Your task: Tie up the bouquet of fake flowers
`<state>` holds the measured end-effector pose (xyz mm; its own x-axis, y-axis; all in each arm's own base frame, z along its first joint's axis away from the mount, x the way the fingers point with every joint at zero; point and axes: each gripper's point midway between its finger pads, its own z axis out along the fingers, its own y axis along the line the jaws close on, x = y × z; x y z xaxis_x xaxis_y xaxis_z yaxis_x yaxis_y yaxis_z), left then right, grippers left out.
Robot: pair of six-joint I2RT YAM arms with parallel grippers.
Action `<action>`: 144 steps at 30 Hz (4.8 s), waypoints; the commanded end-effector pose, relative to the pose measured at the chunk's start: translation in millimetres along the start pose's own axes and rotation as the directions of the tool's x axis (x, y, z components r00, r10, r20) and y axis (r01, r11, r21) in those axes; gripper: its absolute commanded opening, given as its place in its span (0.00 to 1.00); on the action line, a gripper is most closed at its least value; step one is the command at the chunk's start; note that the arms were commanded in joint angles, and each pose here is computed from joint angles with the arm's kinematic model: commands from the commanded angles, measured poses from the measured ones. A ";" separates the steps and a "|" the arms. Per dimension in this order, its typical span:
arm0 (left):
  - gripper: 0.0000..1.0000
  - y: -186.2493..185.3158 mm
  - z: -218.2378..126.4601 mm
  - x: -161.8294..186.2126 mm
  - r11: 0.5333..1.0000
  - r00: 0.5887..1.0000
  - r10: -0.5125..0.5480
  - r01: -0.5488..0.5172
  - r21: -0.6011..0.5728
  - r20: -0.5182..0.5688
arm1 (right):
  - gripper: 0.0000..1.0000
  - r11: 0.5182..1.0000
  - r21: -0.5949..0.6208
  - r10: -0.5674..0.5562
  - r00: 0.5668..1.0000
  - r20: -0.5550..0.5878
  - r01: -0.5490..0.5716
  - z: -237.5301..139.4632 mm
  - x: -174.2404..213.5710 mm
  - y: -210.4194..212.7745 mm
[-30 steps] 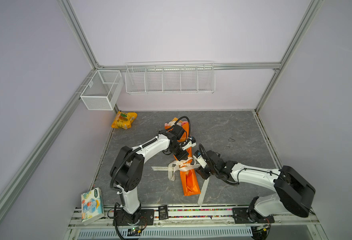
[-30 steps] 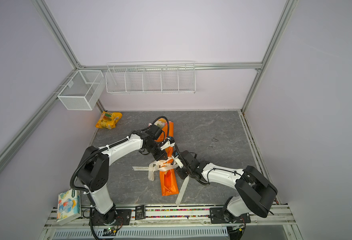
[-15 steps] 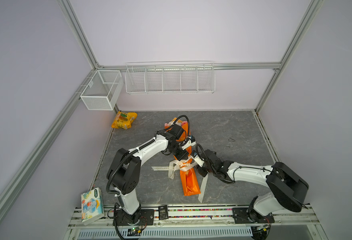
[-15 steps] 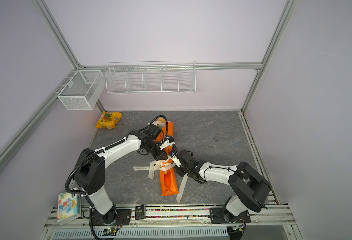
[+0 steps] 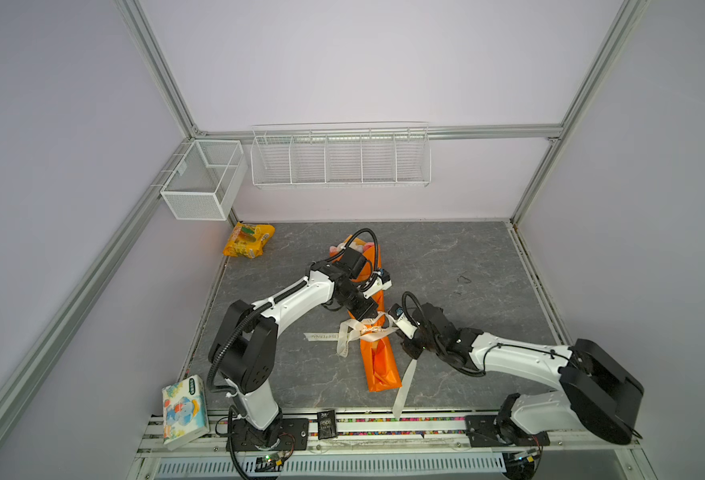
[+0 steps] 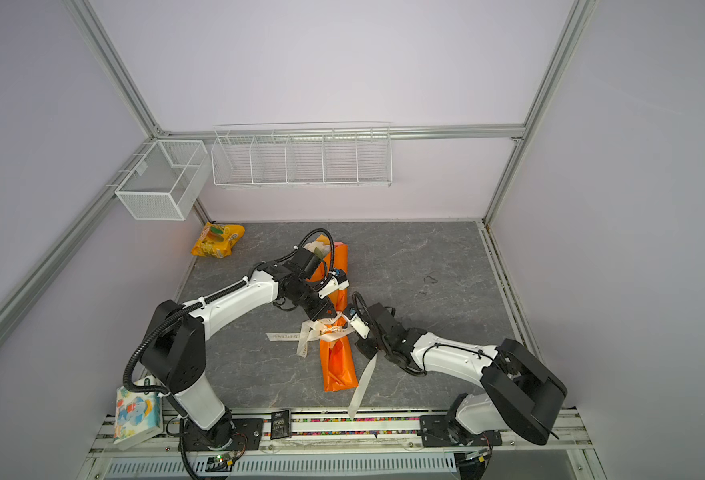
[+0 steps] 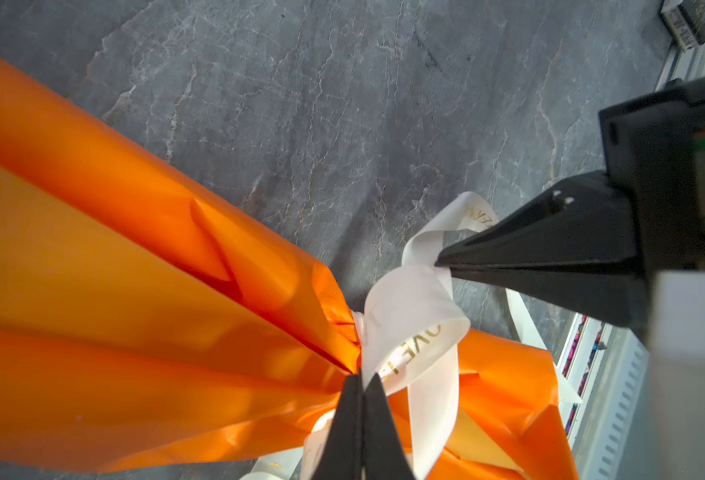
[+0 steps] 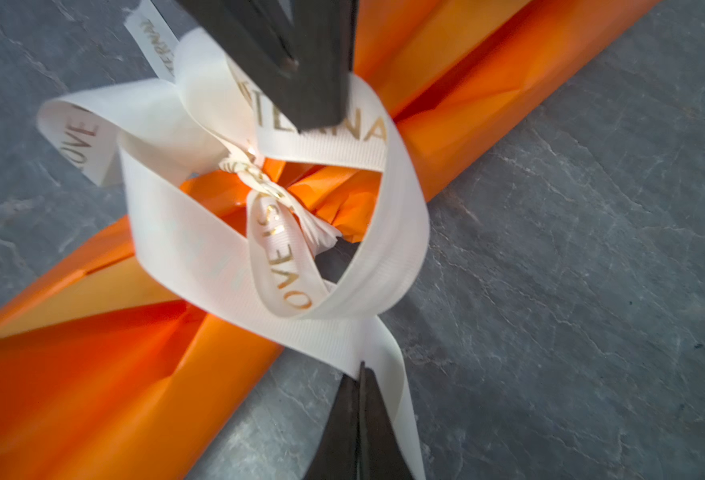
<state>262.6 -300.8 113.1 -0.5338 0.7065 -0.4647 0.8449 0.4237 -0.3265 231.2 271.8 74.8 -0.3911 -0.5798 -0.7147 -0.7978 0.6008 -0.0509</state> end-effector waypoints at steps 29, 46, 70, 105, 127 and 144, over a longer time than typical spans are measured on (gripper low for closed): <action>0.00 -35.2 -34.9 3.6 0.989 0.981 -0.140 0.133 0.061 0.135 | 0.06 0.647 -0.036 0.759 0.641 0.114 -0.761 14.2 -61.5 4.4; 0.14 -59.6 -36.2 17.7 0.956 0.954 -0.249 0.215 0.201 0.165 | 0.06 0.638 -0.213 0.769 0.629 0.118 -0.740 25.0 -79.5 41.6; 0.50 -50.3 -60.1 41.1 0.941 0.920 -0.323 0.288 0.177 0.221 | 0.06 0.691 -0.310 0.716 0.561 0.415 -0.653 32.4 -99.7 17.5; 0.56 28.5 -35.0 22.8 0.970 0.959 -0.243 0.242 0.023 0.148 | 0.06 0.723 -0.156 0.681 0.657 0.325 -0.673 41.4 -83.3 18.7; 0.00 41.1 -18.1 22.4 0.977 0.977 -0.211 0.212 -0.035 0.044 | 0.06 0.713 -0.157 0.694 0.655 0.299 -0.684 43.2 -81.4 21.6; 0.00 -14.1 -59.1 11.1 0.938 0.929 -0.335 0.312 0.154 0.158 | 0.06 0.629 -0.241 0.774 0.565 0.287 -0.739 57.7 -98.0 16.6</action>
<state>261.8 -264.3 159.7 -0.7463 0.4507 -0.4898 0.6645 0.5455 -0.5107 275.5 364.7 95.9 -0.7115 0.2272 -0.6650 -0.3320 0.7254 0.6030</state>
